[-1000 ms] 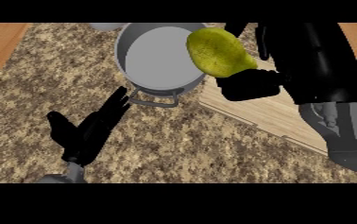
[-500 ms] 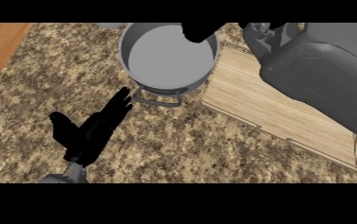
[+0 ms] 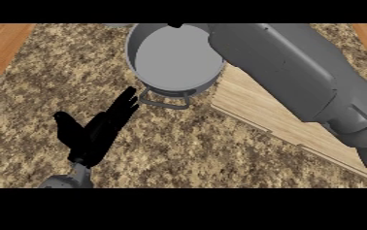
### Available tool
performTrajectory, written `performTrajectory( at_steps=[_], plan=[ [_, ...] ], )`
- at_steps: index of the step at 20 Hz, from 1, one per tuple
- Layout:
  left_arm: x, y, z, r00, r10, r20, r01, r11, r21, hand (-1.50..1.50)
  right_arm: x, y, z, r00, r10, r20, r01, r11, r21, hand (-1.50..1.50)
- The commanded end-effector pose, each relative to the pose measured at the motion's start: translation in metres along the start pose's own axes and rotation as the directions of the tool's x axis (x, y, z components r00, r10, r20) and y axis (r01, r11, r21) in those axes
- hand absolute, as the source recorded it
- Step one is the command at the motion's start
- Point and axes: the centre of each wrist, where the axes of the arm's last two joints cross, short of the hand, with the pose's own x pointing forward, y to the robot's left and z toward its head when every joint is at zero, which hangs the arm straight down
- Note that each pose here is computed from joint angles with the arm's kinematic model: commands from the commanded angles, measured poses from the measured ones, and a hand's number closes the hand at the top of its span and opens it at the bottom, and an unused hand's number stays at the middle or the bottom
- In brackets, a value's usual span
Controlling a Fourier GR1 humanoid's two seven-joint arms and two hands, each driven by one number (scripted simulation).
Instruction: Pick the pear from the tray and place it in the pot
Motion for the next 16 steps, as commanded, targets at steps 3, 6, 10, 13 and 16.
performTrajectory(
  at_steps=[3,6,10,13,16],
  plan=[
    [0.01,-0.013,-0.007,1.0,-0.007,0.017,0.007,1.0,-0.028,0.0,-0.01,0.051,-0.015,1.0,-0.014,-0.001,0.014,1.0,0.003,1.5],
    [-0.006,-0.012,-0.002,1.0,-0.006,-0.003,0.005,1.0,-0.024,0.0,-0.025,0.064,-0.021,0.999,-0.051,0.002,0.051,0.998,0.021,1.5],
    [-0.001,-0.01,0.004,1.0,-0.018,0.02,0.019,0.999,-0.05,0.0,-0.022,0.077,-0.022,0.996,-0.09,-0.018,0.091,0.995,0.029,1.5],
    [-0.004,-0.008,-0.008,1.0,-0.015,0.009,0.016,0.999,-0.042,0.0,-0.019,0.089,-0.019,0.999,-0.051,-0.016,0.052,0.995,0.084,1.5],
    [0.003,-0.01,-0.003,0.999,-0.02,0.032,0.022,0.998,-0.064,0.0,-0.041,0.094,-0.022,0.97,-0.204,-0.134,0.208,0.978,0.022,1.5]
  ],
)
